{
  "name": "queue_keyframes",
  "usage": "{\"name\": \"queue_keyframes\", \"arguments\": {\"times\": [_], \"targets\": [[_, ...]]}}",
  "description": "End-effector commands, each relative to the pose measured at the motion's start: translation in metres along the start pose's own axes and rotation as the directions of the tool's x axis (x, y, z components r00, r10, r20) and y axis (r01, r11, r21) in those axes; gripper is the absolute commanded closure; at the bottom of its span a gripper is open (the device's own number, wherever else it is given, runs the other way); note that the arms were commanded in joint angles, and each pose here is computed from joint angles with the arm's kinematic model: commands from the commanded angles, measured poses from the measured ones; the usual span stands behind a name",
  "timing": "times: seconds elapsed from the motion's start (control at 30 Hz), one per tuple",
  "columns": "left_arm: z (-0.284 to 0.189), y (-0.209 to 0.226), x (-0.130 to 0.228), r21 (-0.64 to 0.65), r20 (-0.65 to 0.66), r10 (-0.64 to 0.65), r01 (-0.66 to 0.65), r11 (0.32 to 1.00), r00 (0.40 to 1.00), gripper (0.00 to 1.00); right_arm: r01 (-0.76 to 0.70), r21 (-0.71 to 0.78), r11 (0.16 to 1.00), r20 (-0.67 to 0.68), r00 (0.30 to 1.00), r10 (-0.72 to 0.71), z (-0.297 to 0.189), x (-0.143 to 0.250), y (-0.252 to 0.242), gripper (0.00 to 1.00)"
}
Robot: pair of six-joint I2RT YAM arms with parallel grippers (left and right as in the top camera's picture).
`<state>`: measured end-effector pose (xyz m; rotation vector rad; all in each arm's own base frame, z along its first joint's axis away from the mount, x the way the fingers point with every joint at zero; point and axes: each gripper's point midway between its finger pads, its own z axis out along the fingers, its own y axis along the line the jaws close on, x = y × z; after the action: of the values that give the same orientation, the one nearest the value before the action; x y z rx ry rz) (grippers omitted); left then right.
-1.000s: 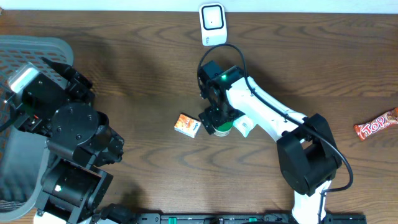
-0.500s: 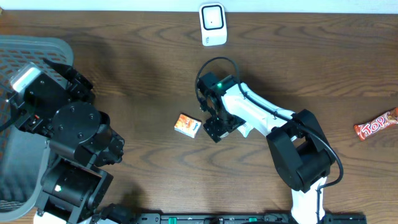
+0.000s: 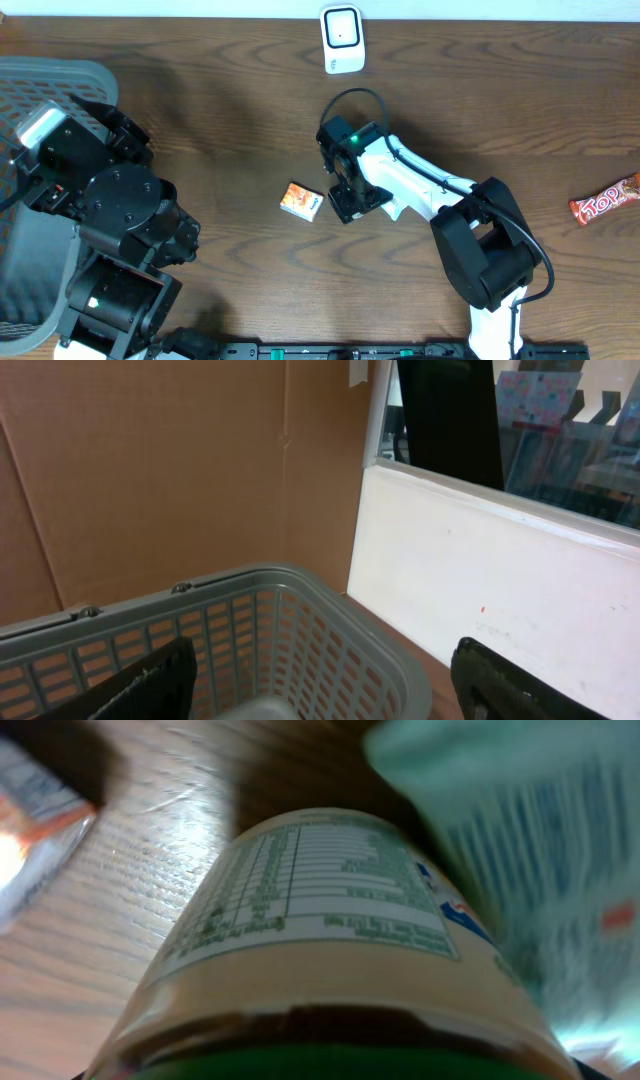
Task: Scan the item barcode
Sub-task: 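Close the right gripper around the bottle body and adjust grip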
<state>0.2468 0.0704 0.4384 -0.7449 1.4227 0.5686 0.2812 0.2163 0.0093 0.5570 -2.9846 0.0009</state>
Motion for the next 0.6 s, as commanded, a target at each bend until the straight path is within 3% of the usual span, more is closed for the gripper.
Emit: {"name": "queue_keyframes", "arguments": {"times": [0.0, 0.07, 0.1, 0.17, 0.3, 0.57], "targets": [[0.0, 0.006, -0.002, -0.023, 0.005, 0.008, -0.008, 1.0, 1.0, 0.18, -0.336, -0.052, 0.94, -0.12, 0.937, 0.328, 0.014, 0.02, 0.017, 0.41], [0.0, 0.006, -0.002, -0.023, 0.004, 0.009, -0.009, 1.0, 1.0, 0.18, -0.345, -0.115, 0.932, -0.132, 0.935, 0.329, 0.013, 0.016, 0.029, 0.29], [0.0, 0.006, -0.002, -0.023, 0.004, 0.009, -0.009, 1.0, 1.0, 0.18, -0.342, -0.122, 0.932, -0.118, 0.937, 0.329, 0.013, 0.012, 0.029, 0.16], [0.0, 0.006, -0.002, -0.023, 0.004, 0.009, -0.009, 1.0, 1.0, 0.18, -0.338, -0.111, 0.934, -0.088, 0.94, 0.33, 0.013, 0.006, 0.026, 0.08], [0.0, 0.006, -0.002, -0.024, 0.005, 0.009, -0.009, 1.0, 1.0, 0.18, -0.299, -0.064, 0.952, -0.041, 0.954, 0.296, 0.013, 0.001, 0.016, 0.01], [0.0, 0.006, -0.002, -0.023, 0.004, 0.009, -0.009, 1.0, 1.0, 0.18, -0.032, -0.027, 0.999, 0.001, 0.999, 0.032, 0.014, -0.003, 0.008, 0.01]]}}
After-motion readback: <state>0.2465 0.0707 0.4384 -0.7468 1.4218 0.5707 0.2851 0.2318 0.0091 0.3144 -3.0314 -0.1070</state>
